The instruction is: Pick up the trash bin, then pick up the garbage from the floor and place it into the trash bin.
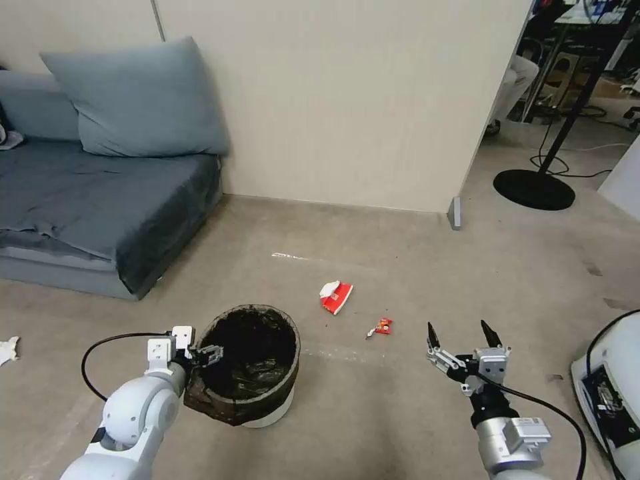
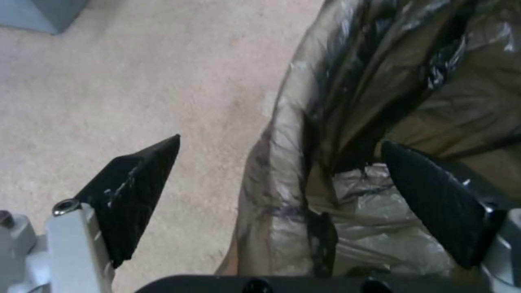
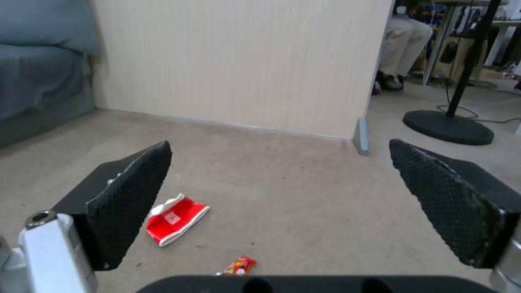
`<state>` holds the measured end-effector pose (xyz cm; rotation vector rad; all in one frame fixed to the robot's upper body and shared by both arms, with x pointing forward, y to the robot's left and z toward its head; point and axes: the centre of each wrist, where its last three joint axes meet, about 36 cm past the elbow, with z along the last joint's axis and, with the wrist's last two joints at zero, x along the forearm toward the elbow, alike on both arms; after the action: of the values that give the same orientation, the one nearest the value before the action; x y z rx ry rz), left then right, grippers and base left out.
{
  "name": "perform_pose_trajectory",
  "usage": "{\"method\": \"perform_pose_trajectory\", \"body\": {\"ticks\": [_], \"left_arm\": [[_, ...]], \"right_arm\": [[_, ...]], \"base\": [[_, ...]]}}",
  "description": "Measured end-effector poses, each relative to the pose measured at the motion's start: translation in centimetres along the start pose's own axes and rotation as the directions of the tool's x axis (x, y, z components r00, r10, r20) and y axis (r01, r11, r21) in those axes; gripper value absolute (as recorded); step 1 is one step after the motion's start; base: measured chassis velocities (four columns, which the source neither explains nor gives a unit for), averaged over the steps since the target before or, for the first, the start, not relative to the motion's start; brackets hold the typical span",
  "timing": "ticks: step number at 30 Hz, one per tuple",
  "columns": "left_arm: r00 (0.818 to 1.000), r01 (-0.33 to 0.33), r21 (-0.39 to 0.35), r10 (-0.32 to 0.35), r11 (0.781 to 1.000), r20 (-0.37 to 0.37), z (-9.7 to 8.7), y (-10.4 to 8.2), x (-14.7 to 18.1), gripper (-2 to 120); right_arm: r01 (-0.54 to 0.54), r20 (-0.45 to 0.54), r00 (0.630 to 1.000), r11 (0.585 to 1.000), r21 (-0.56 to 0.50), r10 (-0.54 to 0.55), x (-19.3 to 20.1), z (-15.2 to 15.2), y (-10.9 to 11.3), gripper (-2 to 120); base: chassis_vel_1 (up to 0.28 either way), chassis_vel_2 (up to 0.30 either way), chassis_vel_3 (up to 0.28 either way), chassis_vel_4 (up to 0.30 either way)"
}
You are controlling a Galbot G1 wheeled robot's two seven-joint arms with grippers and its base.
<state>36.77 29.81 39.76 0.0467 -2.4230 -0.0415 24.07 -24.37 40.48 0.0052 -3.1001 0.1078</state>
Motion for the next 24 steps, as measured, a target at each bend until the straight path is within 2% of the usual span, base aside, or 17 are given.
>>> {"method": "perform_pose_trajectory", "body": {"ticks": [22, 24], "left_arm": [[0.999, -0.007, 0.023, 0.008, 1.000, -0.039, 1.1, 0.2, -1.6, 100], [0.999, -0.007, 0.024, 0.008, 1.000, -0.038, 1.1, 0.2, -1.5, 93]], "right_arm": [[0.003, -0.004, 1.000, 1.000, 0.000, -0.003, 0.0, 0.3, 0.2, 100], [0.003, -0.003, 1.000, 1.000, 0.000, -0.003, 0.0, 0.3, 0.2, 100]], "base": [[0.000, 0.000, 0.000, 0.000], [0.000, 0.000, 0.000, 0.000]]}}
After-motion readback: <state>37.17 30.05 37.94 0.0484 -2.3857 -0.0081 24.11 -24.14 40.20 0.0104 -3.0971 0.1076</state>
